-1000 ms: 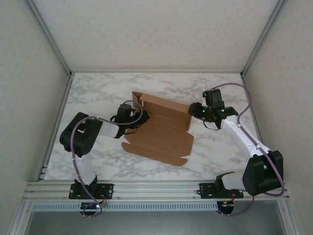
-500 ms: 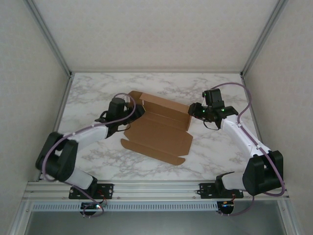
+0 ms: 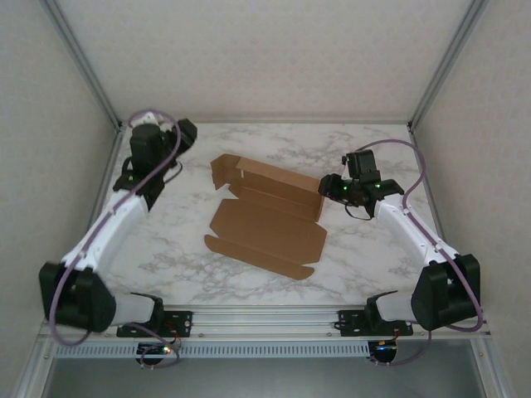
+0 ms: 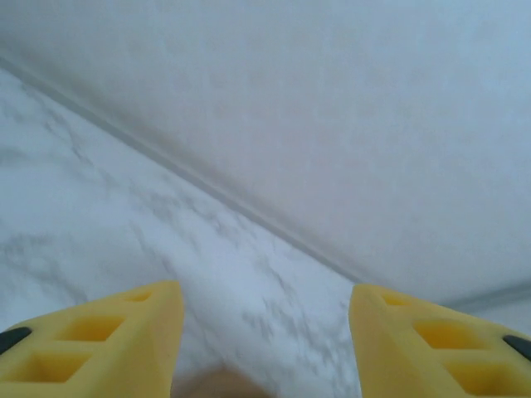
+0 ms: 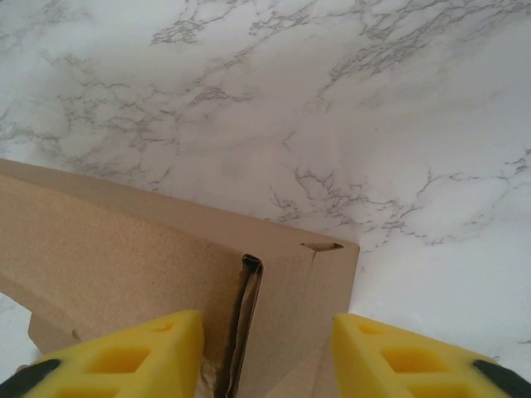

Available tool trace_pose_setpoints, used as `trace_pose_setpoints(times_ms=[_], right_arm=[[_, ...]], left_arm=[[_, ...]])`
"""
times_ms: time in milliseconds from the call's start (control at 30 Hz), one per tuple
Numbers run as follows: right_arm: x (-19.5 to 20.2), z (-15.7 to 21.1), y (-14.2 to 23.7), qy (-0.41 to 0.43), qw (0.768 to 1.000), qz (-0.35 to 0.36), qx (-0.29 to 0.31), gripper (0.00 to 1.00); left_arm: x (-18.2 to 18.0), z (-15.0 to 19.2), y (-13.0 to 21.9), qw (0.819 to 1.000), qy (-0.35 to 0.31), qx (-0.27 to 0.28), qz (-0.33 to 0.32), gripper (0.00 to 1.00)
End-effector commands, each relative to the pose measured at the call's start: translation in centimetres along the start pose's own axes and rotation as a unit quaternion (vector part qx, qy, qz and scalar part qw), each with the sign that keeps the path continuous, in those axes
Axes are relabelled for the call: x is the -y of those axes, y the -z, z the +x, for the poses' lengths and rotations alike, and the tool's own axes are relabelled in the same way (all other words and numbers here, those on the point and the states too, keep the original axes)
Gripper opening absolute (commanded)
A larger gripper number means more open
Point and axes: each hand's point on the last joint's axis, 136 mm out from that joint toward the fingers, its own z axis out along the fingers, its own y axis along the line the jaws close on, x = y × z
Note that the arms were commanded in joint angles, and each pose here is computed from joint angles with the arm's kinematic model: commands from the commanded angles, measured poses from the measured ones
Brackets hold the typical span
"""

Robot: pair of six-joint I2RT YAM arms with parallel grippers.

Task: Fold the paper box

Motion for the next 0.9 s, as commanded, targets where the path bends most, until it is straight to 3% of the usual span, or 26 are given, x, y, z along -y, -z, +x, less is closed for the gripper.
trace_pose_setpoints(times_ms=[0,67,167,367,700,867], right_arm=[[0.3,1.6,-0.6,0.010,0.999,0.010,-0.040,0.44],[0.1,1.5,-0.5,0.012,0.999,0.007,-0.042,0.44],[-0.2,1.3,-0.7,0.011,0.999,0.001,-0.043,0.44],[-1.0,0.4,-1.5,0.011,0.999,-0.015,-0.036,0.44],[-1.9,-1.2,-3.1,-0.016,0.999,-0.031,-0.021,0.42],[-1.9,-1.3,-3.8,-0.014,0.999,-0.030,-0.022,0.42]], left_arm=[[-5.5,2.5,-6.8,0.998,0.003,-0.048,-0.043,0.54],[-7.1,4.6,-10.3,0.994,0.032,-0.101,-0.025,0.52],[-7.4,8.3,-12.9,0.985,0.051,-0.166,0.011,0.53],[-5.1,14.7,-11.6,0.967,0.025,-0.251,0.034,0.52],[-8.7,17.7,-5.8,0.969,0.093,-0.230,-0.010,0.53],[-7.7,17.9,-3.8,0.974,0.093,-0.207,-0.004,0.55]])
